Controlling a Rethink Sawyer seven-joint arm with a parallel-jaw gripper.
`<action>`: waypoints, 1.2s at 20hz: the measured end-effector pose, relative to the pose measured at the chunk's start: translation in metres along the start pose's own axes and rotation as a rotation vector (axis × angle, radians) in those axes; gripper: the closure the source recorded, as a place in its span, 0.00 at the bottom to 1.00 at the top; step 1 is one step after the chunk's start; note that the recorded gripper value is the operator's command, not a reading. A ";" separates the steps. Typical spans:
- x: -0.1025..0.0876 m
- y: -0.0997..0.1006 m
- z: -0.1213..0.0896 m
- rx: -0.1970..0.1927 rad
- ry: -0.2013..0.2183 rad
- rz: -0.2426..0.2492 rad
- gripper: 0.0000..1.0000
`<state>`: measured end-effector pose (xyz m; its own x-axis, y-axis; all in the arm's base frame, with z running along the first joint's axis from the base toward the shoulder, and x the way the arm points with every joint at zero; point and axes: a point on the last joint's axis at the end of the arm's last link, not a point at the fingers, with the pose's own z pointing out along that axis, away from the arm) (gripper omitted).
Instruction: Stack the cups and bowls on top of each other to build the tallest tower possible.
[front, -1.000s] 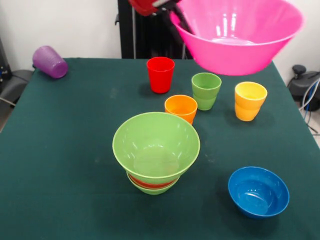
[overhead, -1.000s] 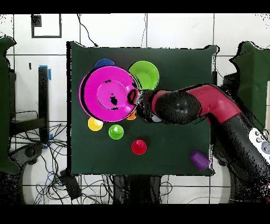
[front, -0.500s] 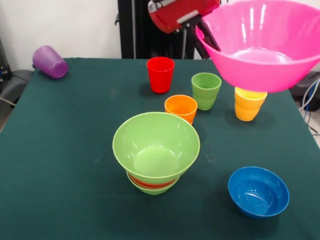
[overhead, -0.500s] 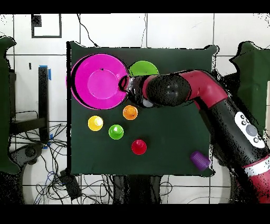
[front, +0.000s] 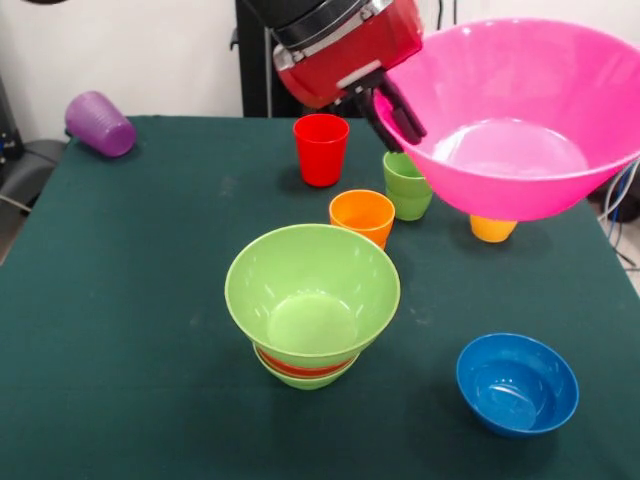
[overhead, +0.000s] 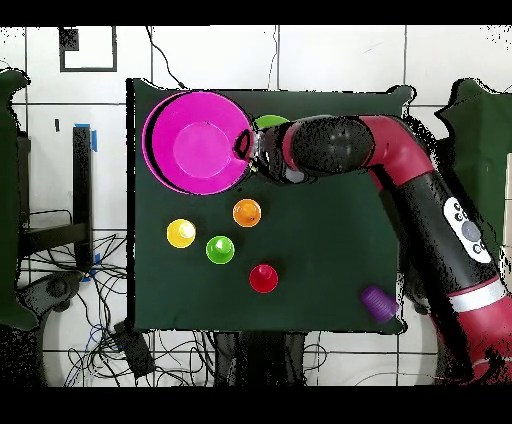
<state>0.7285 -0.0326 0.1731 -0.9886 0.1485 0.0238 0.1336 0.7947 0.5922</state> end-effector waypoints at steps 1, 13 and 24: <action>-0.002 -0.002 0.000 -0.001 0.002 -0.005 1.00; -0.033 -0.020 0.000 -0.026 0.029 -0.042 1.00; -0.047 -0.030 -0.010 -0.025 0.030 -0.018 1.00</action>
<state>0.7701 -0.0695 0.1619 -0.9925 0.1162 0.0370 0.1144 0.7820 0.6127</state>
